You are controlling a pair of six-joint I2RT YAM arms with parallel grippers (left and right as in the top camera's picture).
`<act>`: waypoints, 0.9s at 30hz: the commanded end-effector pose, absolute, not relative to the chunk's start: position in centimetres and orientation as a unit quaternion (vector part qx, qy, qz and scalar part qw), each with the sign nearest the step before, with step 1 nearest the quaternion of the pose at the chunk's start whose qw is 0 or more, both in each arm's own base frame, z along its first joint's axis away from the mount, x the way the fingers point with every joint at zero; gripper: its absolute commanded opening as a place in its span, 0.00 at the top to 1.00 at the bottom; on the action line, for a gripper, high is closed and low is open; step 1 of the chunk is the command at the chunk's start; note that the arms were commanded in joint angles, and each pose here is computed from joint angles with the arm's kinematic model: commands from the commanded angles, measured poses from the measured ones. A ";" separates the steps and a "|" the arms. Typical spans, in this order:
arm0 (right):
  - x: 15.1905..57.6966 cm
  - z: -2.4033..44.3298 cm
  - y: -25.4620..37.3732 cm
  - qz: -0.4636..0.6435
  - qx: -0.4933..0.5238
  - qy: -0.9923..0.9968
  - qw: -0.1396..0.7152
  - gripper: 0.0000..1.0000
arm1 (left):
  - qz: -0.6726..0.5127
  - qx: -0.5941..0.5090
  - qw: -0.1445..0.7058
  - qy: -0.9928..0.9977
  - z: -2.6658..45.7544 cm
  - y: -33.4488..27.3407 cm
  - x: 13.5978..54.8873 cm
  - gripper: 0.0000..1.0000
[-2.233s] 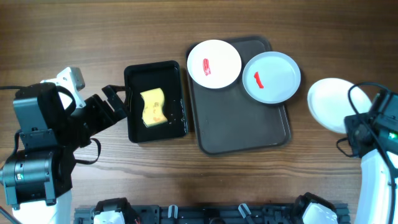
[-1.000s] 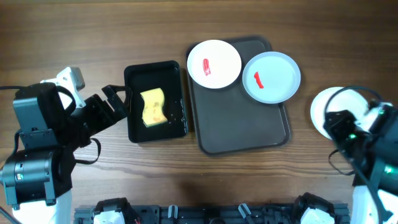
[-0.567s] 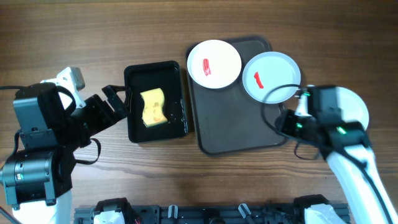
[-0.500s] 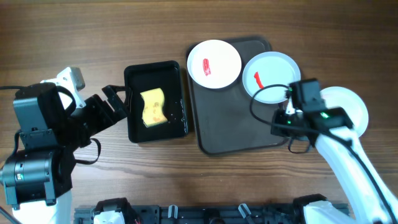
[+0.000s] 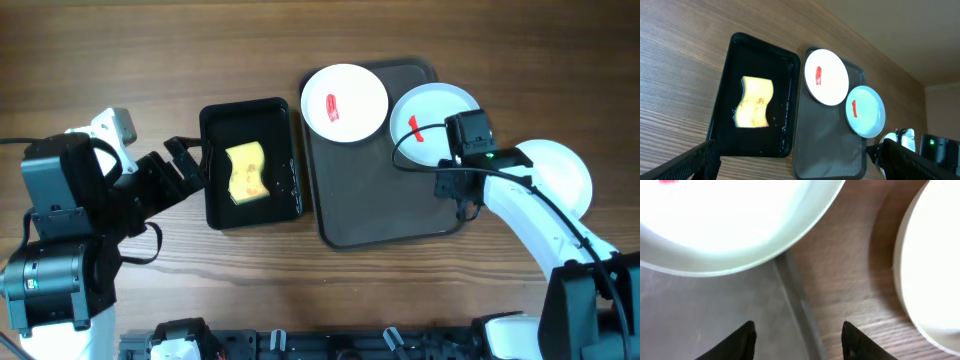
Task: Clean dirty plates on tray and stack at the side
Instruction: 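Move the right gripper to the rim of the right red-smeared plate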
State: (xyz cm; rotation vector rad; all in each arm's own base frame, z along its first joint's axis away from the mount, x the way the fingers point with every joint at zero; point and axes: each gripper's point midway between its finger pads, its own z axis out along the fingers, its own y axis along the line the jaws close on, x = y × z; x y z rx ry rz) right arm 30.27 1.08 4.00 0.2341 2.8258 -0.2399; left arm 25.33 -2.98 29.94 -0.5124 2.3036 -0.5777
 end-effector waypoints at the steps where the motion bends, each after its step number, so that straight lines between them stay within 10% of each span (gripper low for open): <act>1: 30.3 3.3 0.1 -0.108 0.075 0.981 0.141 0.45 | -0.219 -0.191 0.359 0.887 30.6 -2.8 25.5 0.00; 27: 25.8 -1.6 3.8 0.008 0.071 0.997 0.031 0.68 | -0.219 -0.191 0.359 0.887 30.6 -2.8 25.5 0.00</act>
